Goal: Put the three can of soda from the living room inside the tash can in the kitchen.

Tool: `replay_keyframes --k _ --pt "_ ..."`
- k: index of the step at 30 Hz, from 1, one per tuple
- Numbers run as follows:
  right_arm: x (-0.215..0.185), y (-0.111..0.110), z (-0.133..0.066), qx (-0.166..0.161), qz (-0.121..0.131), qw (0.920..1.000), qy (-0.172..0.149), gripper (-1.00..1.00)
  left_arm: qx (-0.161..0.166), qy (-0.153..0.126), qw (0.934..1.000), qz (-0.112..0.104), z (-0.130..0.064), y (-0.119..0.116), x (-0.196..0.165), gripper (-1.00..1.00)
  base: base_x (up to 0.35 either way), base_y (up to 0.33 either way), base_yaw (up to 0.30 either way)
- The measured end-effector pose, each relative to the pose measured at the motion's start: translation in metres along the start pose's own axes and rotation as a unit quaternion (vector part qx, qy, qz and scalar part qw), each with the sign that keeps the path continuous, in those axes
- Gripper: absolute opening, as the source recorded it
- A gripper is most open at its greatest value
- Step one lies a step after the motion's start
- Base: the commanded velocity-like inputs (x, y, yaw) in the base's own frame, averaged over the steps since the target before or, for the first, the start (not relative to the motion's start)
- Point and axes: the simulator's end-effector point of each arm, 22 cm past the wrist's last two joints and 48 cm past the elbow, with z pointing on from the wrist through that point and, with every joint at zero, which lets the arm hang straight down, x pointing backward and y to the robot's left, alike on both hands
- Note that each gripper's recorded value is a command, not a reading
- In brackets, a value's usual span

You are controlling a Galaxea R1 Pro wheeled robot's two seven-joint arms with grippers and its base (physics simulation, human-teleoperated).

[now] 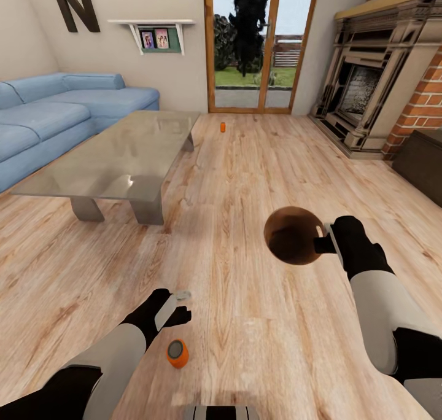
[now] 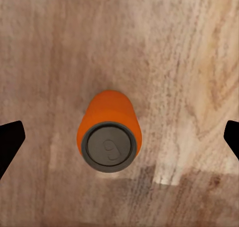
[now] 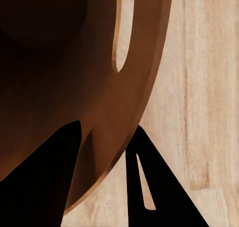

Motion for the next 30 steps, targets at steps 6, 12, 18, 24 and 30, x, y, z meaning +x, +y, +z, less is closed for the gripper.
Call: replay_keyframes --k 6,12,18,24,30 --pt "-0.001 0.005 -0.001 -0.004 0.000 1.0000 -0.001 -1.00 0.000 -0.001 1.0000 0.000 0.000 0.000 -0.001 1.00 0.000 0.000 0.000" --pt "-0.002 0.007 -0.001 -0.005 -0.001 1.0000 -0.001 -1.00 0.000 -0.001 1.0000 -0.001 0.000 0.000 0.000 1.00 0.000 0.000 0.000" --pt "-0.002 0.006 -0.001 -0.003 -0.003 1.0000 -0.001 -1.00 0.000 -0.002 1.0000 -0.001 0.000 0.000 0.000 1.00 0.000 0.000 0.000" --pt "0.008 0.021 0.014 -0.013 -0.006 0.9998 0.012 -1.00 -0.001 0.012 0.9999 -0.001 0.013 0.000 0.009 1.00 0.000 0.000 0.000" --pt "0.019 0.026 0.031 -0.011 -0.012 0.9995 0.026 -1.00 -0.003 0.025 0.9997 -0.001 0.026 0.002 0.018 1.00 0.000 0.000 0.000"
